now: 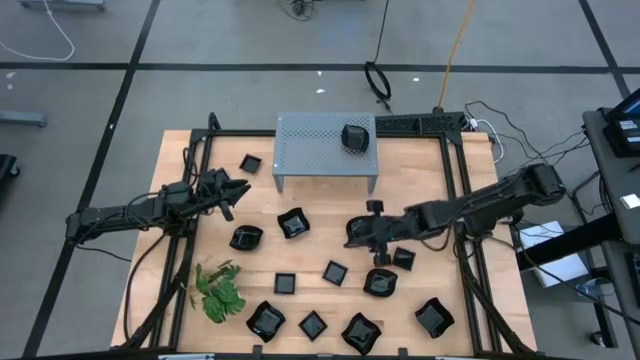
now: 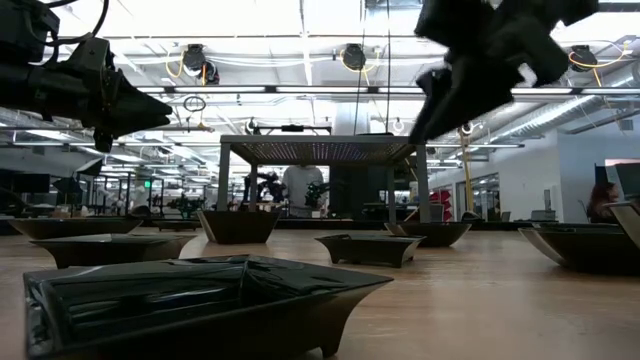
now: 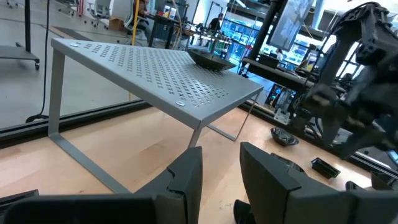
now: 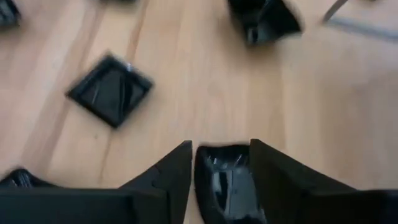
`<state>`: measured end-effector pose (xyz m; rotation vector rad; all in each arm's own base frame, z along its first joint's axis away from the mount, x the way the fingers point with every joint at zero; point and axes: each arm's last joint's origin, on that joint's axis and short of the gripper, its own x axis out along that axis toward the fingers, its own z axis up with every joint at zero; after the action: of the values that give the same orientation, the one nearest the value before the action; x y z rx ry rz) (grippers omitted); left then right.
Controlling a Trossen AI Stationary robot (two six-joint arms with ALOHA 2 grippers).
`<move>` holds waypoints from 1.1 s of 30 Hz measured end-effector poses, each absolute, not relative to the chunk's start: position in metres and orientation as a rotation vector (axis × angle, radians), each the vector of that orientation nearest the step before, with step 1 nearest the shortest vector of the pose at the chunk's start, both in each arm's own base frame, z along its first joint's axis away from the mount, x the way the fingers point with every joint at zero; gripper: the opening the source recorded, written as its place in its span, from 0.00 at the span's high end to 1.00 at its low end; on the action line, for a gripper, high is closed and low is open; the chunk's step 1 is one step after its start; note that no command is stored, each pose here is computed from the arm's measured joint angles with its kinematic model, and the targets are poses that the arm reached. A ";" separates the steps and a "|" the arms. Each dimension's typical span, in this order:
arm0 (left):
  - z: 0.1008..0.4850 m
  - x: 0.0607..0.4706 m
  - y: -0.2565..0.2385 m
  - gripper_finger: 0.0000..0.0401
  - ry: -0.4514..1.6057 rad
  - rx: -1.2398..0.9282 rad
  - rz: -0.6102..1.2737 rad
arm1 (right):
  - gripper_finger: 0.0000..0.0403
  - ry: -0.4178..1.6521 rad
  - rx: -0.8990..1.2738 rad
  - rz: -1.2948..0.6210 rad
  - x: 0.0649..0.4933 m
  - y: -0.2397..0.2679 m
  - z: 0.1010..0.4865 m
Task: Pick & Place Mini shaped plates
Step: Stack the black leaf shaped plate on top of the black leaf shaped plate on the shelf
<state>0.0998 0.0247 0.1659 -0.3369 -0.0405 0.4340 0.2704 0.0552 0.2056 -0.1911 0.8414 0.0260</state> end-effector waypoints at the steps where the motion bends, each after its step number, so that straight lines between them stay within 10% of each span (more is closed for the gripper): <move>1: 0.166 0.100 0.025 0.72 -0.041 -0.337 0.434 | 0.60 0.865 -0.197 0.029 0.272 0.056 0.200; 23: 0.166 0.100 0.025 0.72 -0.041 -0.337 0.433 | 0.61 1.073 -0.295 0.074 0.295 0.062 0.126; 33: 0.166 0.100 0.025 0.72 -0.041 -0.337 0.434 | 0.96 1.058 -0.304 0.085 0.292 0.065 0.132</move>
<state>0.0998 0.0247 0.1659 -0.3371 -0.0408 0.4340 0.2923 0.0652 0.1323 -0.3042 1.0575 0.0851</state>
